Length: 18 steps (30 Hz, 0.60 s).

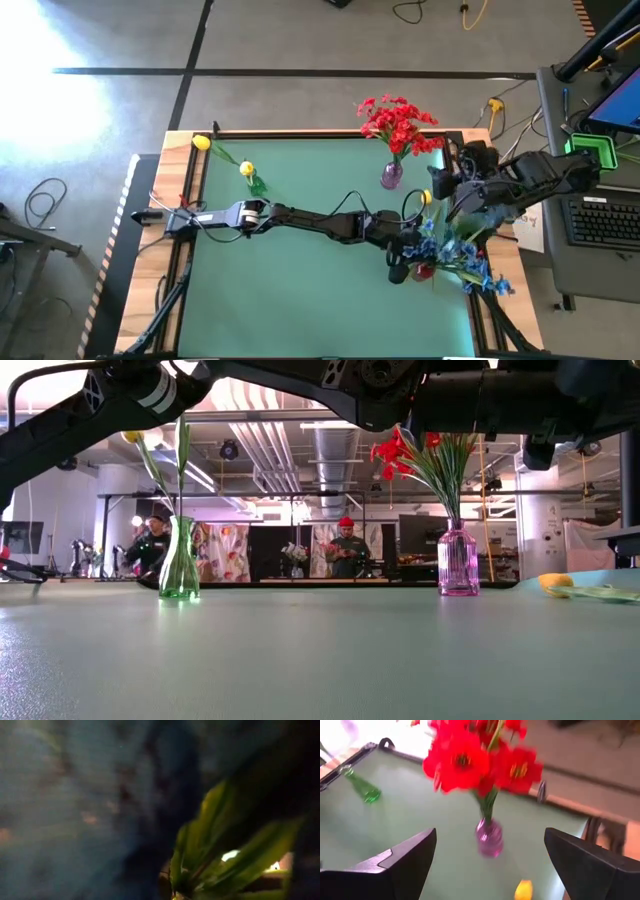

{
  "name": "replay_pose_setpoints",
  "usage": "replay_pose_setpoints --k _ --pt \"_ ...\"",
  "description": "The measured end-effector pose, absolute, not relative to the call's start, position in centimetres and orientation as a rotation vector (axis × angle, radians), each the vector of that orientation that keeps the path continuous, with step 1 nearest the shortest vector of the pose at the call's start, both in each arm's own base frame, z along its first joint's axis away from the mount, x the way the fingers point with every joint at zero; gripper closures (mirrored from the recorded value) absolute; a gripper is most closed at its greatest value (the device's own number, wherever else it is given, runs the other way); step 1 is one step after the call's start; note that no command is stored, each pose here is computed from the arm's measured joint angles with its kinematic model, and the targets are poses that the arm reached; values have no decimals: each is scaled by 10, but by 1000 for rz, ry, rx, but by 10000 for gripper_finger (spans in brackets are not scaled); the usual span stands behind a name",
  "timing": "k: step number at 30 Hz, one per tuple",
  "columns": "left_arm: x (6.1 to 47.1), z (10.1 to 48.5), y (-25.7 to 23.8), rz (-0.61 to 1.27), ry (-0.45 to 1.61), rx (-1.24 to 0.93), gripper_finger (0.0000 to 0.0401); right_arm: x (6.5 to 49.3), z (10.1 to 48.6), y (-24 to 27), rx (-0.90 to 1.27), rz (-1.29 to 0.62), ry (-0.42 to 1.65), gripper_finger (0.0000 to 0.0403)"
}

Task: Sort flowers into vase by color
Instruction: Put the blue flower into the red vase

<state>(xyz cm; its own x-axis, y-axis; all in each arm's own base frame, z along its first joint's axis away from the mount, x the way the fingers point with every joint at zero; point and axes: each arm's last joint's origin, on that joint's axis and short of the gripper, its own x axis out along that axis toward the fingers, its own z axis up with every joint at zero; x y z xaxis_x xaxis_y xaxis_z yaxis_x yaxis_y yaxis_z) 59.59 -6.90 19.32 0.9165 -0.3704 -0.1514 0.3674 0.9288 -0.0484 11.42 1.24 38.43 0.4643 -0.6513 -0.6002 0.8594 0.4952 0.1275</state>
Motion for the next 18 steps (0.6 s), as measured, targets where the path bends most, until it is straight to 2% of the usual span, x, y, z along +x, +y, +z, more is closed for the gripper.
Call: replay_pose_setpoints --k 10,18 --pt "596 193 -69 -379 160 -19 398 117 390 9 179 -1028 409 39" --pt "596 193 -69 -377 160 -19 398 118 394 8 74 -1053 382 39"
